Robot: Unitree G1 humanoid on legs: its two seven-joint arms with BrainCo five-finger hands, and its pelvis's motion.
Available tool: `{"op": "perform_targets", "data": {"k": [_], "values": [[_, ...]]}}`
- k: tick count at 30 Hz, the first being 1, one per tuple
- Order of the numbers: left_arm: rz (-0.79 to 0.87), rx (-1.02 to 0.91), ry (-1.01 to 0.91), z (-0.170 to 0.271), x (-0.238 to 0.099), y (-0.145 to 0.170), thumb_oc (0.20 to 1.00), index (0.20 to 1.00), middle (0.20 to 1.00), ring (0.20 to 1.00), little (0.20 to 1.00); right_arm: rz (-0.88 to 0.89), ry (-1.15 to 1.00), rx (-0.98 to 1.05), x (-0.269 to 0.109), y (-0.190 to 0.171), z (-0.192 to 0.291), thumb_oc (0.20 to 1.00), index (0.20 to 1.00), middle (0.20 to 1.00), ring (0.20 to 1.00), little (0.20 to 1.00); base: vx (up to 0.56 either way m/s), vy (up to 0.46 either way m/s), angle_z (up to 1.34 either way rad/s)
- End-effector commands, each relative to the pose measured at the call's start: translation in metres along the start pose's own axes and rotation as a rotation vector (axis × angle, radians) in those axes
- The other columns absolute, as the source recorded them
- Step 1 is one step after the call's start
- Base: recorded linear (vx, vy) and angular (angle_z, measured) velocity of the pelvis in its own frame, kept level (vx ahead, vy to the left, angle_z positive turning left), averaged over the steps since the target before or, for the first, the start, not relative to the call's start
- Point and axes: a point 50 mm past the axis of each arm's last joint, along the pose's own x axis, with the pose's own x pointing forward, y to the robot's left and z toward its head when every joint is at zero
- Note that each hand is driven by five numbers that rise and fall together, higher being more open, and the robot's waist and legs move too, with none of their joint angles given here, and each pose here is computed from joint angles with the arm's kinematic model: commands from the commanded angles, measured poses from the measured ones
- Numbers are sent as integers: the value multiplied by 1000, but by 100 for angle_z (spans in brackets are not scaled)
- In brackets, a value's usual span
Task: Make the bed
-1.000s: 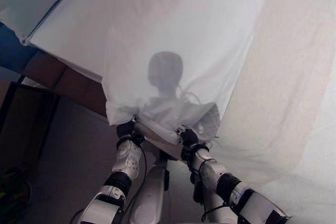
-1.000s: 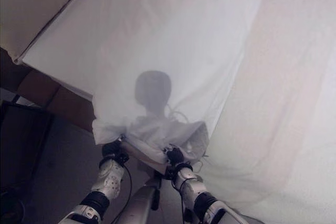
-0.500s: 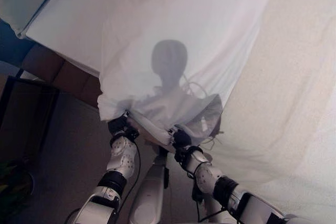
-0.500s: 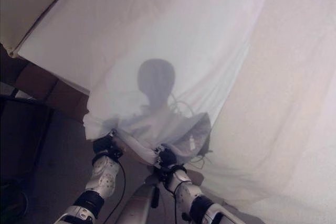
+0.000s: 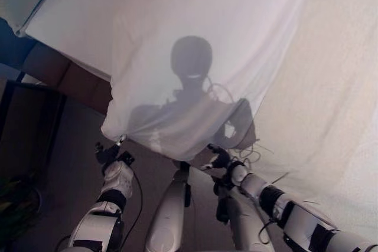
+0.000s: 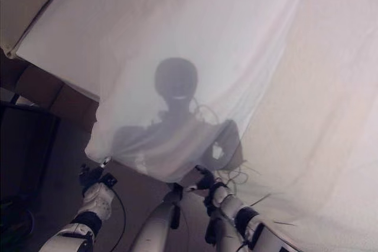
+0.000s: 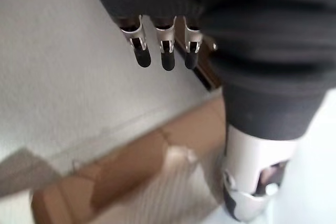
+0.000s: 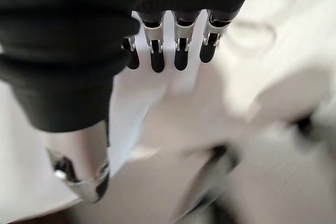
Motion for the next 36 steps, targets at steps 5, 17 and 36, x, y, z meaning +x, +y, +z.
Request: {"op": "perform_targets", "data": {"k": [5,17,36], "values": [[57,-7,53,-7,10,40,1000,1000,1000,1000,1000,66,139,-176,-13,-4,-49,1000,1000,1000,1000,1000,-14,-62,-7],[-111,-229,-55,5,-2,39,1000,1000,1000,1000,1000,-106,-116,332,-42,-59,-44,1000,1000,1000,1000,1000,-10,-124,2],[-1007,-378,-656,185,-85,-77,1000,1000,1000,1000,1000,102,-1189,966,-90,-141,202,1000,1000,1000,1000,1000,103,188,-26]]}}
